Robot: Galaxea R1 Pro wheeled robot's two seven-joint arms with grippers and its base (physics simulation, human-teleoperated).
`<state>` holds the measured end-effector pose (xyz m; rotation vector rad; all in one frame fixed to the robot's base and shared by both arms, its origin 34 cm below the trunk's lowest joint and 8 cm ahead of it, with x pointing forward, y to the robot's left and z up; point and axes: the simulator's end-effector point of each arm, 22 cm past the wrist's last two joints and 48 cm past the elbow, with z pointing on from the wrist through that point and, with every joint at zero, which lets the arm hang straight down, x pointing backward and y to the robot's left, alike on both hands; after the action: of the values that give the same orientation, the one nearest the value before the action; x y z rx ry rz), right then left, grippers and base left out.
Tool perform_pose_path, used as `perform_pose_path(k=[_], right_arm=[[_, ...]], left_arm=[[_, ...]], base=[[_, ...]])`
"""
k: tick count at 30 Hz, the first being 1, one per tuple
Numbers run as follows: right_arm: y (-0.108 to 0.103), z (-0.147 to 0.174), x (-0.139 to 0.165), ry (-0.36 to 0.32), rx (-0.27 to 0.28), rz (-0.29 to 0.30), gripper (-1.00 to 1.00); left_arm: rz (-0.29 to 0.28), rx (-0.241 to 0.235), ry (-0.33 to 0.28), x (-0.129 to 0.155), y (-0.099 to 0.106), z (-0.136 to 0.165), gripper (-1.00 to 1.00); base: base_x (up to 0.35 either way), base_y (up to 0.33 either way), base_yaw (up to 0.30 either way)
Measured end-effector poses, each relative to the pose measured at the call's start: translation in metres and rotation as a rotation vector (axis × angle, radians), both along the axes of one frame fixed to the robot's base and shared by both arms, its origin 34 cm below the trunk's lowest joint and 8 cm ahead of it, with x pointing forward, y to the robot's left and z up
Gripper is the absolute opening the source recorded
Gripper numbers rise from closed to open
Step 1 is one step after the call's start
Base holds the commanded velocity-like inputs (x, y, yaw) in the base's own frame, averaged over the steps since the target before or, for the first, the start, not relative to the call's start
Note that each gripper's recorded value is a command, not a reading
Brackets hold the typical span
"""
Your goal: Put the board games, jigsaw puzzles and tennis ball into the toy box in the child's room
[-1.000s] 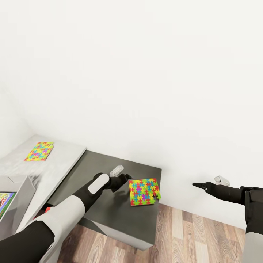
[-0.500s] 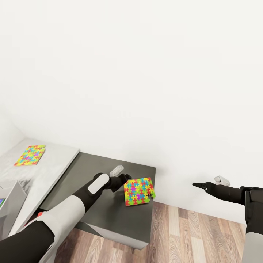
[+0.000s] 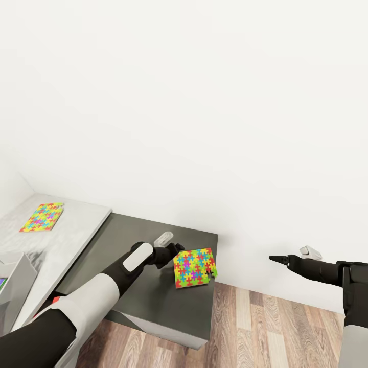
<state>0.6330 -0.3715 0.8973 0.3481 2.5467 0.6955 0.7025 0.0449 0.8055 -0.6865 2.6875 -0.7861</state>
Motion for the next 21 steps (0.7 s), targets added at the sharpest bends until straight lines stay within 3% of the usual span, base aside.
perform_pose_path(k=[21], right_arm=[[0.0013, -0.0011, 0.0003, 0.0, 0.004, 0.002, 1.0]], left_arm=[[0.003, 0.005, 0.005, -0.0008, 0.0042, -0.0037, 1.0]], base=[[0.0, 0.0, 0.0]])
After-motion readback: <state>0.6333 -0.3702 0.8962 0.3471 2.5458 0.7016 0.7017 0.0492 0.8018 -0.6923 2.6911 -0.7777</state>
